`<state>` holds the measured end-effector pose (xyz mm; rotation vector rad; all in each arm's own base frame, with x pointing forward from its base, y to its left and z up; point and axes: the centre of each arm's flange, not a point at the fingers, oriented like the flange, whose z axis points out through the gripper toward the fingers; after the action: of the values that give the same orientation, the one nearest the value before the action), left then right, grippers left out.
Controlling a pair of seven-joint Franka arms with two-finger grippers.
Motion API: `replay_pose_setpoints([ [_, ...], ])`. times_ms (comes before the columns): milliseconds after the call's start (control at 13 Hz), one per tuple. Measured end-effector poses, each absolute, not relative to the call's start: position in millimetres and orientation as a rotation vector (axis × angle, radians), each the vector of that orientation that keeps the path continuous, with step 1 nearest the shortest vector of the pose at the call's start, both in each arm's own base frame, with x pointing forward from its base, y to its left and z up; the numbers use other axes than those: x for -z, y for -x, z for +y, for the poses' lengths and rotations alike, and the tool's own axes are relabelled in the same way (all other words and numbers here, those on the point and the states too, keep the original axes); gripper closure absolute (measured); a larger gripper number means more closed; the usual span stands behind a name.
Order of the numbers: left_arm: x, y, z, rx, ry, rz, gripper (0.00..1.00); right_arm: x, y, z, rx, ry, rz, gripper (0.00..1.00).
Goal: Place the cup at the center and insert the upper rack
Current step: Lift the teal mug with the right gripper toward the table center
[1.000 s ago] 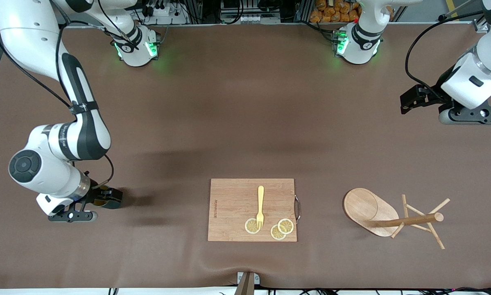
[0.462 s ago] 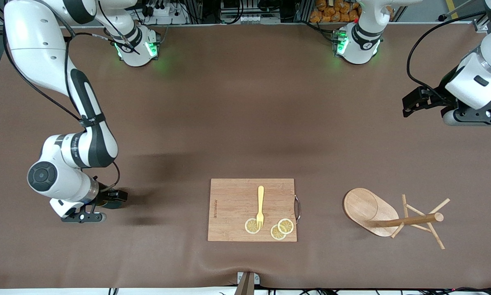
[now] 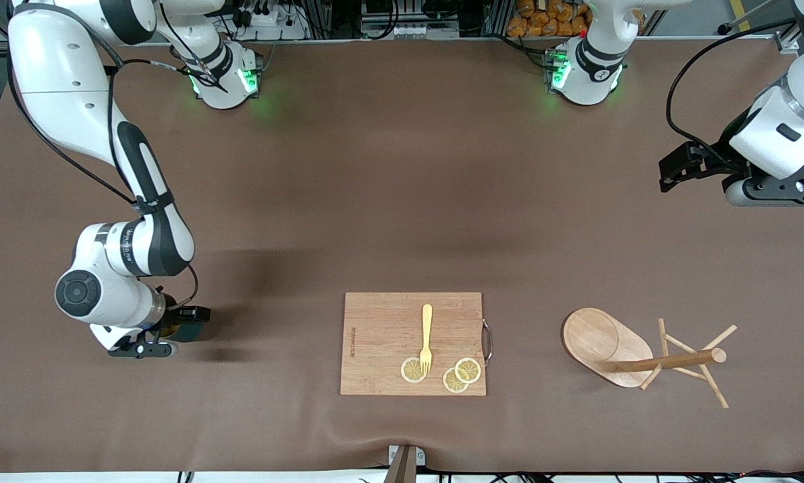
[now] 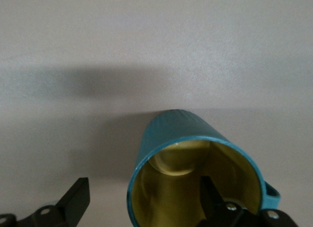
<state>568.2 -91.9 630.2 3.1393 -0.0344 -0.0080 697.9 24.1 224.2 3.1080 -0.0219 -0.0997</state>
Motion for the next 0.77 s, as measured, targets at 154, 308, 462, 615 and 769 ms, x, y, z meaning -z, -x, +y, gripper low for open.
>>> replay_pose_setpoints([
  [154, -630.1, -568.1, -92.6, 0.008, -3.139, -0.037, 0.00, -219.0, -696.3, 24.0, 0.108, -3.108, -0.020, 0.15],
  [308, -629.1, -568.1, -95.7, 0.011, -3.139, -0.045, 0.00, -218.5, -696.5, 24.0, 0.104, -3.108, -0.020, 0.41],
  [462, -628.6, -568.2, -97.0, 0.012, -3.139, -0.049, 0.00, -218.6, -696.5, 24.2, 0.102, -3.108, -0.020, 0.63],
  [615, -628.6, -568.9, -97.3, 0.006, -3.138, -0.050, 0.00, -218.9, -696.9, 24.9, 0.098, -3.109, -0.018, 0.88],
  [769, -628.7, -569.3, -97.9, 0.001, -3.138, -0.051, 0.00, -219.4, -696.8, 28.1, 0.100, -3.111, -0.012, 0.96],
])
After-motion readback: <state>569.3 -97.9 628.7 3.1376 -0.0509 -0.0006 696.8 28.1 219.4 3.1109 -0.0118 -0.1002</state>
